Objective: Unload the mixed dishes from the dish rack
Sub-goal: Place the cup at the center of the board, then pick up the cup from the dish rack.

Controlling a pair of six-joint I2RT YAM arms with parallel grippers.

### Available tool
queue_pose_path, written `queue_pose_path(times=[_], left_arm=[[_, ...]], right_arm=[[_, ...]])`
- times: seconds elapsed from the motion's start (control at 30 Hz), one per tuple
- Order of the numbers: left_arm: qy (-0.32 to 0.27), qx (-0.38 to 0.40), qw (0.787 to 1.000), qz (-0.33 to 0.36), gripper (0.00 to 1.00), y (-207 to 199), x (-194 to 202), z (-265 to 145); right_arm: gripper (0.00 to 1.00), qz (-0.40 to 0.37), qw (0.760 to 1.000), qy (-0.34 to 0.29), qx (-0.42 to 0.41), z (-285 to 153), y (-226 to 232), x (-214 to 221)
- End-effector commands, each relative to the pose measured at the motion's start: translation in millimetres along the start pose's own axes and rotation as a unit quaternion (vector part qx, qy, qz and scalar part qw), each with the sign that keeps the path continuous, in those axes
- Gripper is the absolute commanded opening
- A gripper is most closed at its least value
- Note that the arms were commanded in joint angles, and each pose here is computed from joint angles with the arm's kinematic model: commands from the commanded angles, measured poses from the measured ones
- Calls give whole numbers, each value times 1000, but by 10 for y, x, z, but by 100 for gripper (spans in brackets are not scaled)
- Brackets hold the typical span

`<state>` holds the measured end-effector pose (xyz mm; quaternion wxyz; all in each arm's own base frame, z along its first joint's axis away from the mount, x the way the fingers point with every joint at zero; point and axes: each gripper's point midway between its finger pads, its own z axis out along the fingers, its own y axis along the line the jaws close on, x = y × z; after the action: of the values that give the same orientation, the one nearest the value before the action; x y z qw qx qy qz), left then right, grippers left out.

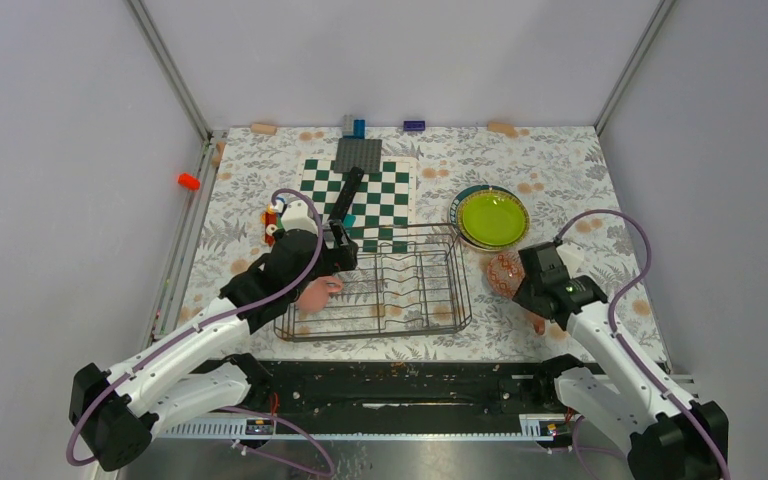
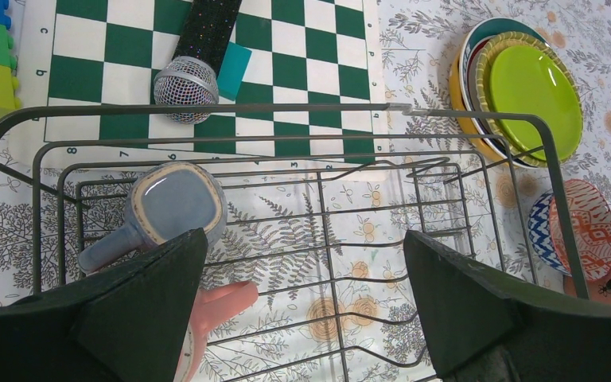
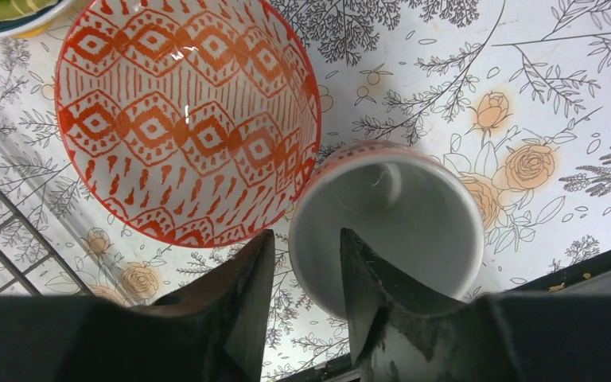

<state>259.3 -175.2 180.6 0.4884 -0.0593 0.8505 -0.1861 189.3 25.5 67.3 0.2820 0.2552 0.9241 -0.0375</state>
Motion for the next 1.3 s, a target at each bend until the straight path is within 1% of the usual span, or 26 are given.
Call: queue_pose_path(times=[0.0,0.13,0.27,0.33,0.43,0.47,0.6,0.73,0.97,1.07,1.17,1.27], left_arm=[[-23,22,999,-5,99,-146,-220,-38],[-22,20,1000,-3,99,-142,-221,-26],[-21,18,1000,-1,99,-137,-216,-27],[-22,20,1000,-2,99,-144,-217,-29],[-20,23,1000,-4,99,-160,-211,-23],[-18,24,1000,-5,99,-164,-203,-19],[-8,24,1000,-15,99,-193,-186,-12],[10,18,999,-26,99,-204,-140,-16],[43,0,998,-41,99,-147,-43,-127],[58,-1,998,-37,99,-164,20,-204],[78,-43,996,-18,99,-14,107,-323],[80,-109,991,-5,99,277,137,-426]], right_arm=[[48,14,1000,-19,-9,-100,-11,-92],[58,20,999,-34,-16,-179,-36,-140],[71,27,998,-50,-21,-290,-67,-209],[80,39,997,-68,-30,-371,-64,-286],[97,58,992,-98,-54,-513,-28,-426],[99,65,990,-109,-65,-559,-3,-478],[99,84,975,-148,-140,-721,233,-671],[100,75,960,-173,-209,-829,508,-818],[100,56,939,-209,-266,-819,833,-1016],[100,43,936,-209,-280,-750,922,-992],[100,36,936,-206,-282,-673,956,-958],[100,29,938,-202,-281,-624,977,-944]])
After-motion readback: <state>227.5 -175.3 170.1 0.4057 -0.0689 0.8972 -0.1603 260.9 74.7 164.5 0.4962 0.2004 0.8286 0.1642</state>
